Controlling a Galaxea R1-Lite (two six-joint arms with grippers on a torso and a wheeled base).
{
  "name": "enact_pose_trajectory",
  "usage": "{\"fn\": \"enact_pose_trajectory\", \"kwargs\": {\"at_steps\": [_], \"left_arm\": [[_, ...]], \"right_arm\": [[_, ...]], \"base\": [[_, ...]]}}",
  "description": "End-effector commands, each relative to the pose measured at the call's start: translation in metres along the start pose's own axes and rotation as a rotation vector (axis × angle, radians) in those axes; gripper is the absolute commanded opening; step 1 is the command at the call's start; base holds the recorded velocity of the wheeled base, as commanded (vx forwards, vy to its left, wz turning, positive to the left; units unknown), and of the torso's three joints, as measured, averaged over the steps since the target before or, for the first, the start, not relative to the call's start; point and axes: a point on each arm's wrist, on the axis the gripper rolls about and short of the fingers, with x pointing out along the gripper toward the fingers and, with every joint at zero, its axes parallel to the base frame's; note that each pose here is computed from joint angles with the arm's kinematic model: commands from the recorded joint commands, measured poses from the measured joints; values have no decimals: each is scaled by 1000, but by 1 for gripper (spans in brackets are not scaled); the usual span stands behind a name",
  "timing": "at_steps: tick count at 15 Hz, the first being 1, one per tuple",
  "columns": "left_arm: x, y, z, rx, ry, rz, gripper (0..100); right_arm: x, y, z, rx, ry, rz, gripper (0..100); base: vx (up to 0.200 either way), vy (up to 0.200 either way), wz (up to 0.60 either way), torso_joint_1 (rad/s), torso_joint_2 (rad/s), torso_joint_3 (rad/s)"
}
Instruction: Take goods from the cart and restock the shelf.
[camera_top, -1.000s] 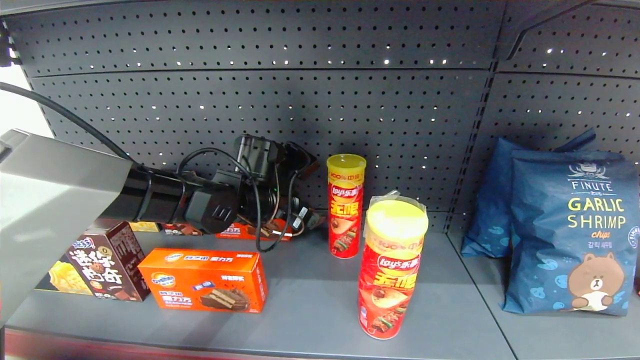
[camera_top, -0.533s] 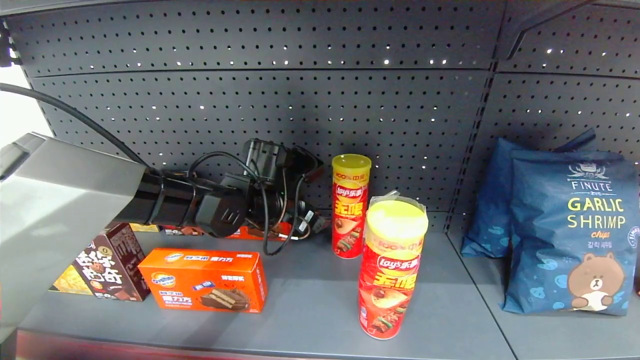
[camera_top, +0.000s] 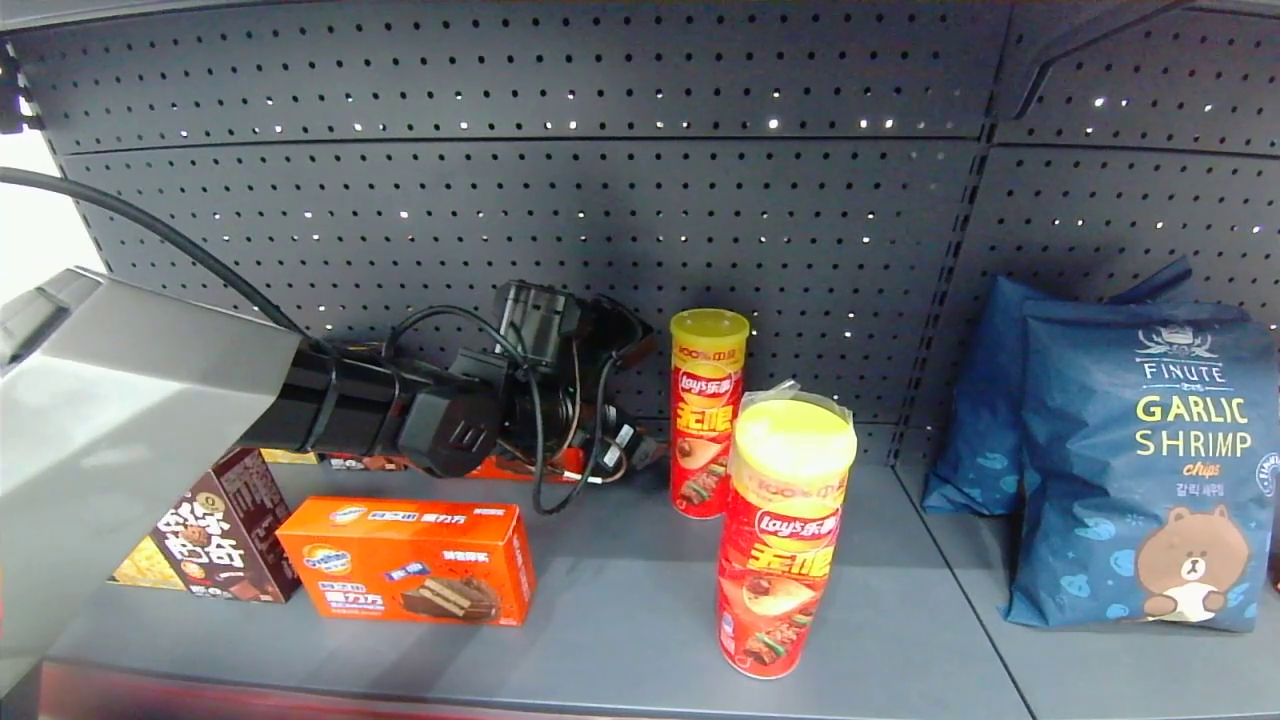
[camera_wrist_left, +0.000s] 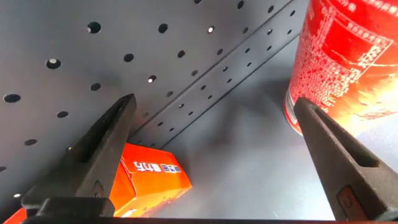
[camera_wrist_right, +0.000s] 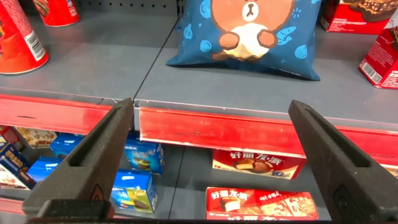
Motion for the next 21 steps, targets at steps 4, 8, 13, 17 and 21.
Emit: {"fn": "enact_pose_trajectory", "kwargs": {"at_steps": [4,8,13,17,21], "left_arm": [[1,-6,1,-13,1,-14,100],[2,-9,1,-13,3,-20,100],[4,-15,1,-6,7,-35,100],[6,-19,0,-2,11,-43,100],[7,-22,0,1,15,-51,100]], "right_arm": [[0,0,0,-1,1,1,100],[0,0,0,-1,1,1,100],[0,0,0,-1,1,1,100],[0,0,0,-1,1,1,100],[0,0,0,-1,1,1,100]], "base": [[0,0,0,0,0,0],[0,0,0,0,0,0],[0,0,0,0,0,0],[0,0,0,0,0,0],[0,0,0,0,0,0]]}}
